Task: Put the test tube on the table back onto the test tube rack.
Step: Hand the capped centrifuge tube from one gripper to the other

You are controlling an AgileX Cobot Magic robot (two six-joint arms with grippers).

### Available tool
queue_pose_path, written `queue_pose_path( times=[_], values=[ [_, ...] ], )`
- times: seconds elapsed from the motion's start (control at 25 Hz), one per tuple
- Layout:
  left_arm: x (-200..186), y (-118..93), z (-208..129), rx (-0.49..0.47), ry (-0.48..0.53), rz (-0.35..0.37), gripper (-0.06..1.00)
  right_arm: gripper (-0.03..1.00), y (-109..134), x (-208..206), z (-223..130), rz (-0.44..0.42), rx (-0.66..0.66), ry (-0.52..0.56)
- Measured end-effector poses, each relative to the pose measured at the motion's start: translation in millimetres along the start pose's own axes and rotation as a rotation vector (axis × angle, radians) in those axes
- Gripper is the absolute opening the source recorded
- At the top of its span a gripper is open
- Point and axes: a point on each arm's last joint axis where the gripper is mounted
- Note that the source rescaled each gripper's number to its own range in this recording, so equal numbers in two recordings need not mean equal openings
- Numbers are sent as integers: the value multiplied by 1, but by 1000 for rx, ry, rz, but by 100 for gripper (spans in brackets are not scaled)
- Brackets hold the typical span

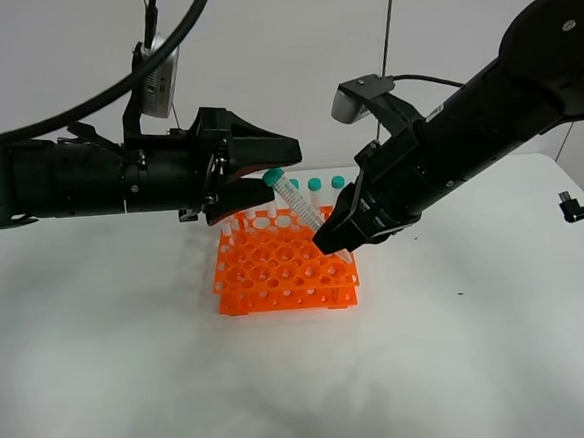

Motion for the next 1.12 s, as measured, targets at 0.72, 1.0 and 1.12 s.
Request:
queue_pose_path(
  times=[0.72,1.0,1.12],
  values=[
    [0,-6,3,24,2,-27,100,1,1,0,-1,9,-14,6],
    [0,-6,3,25,3,-29,99,1,1,0,0,6,-16,4],
    [0,-6,3,27,3,-29,87,1,1,0,-1,10,-17,6]
  ],
)
Point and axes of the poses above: a point on each arm's last joint axis where the gripper is mounted, x pointing out along that axis toward the gripper, y along the wrist's bending axis when the last joint is at zero, z = x × y, and after that the axes turned 14 degrees about -x, right-handed
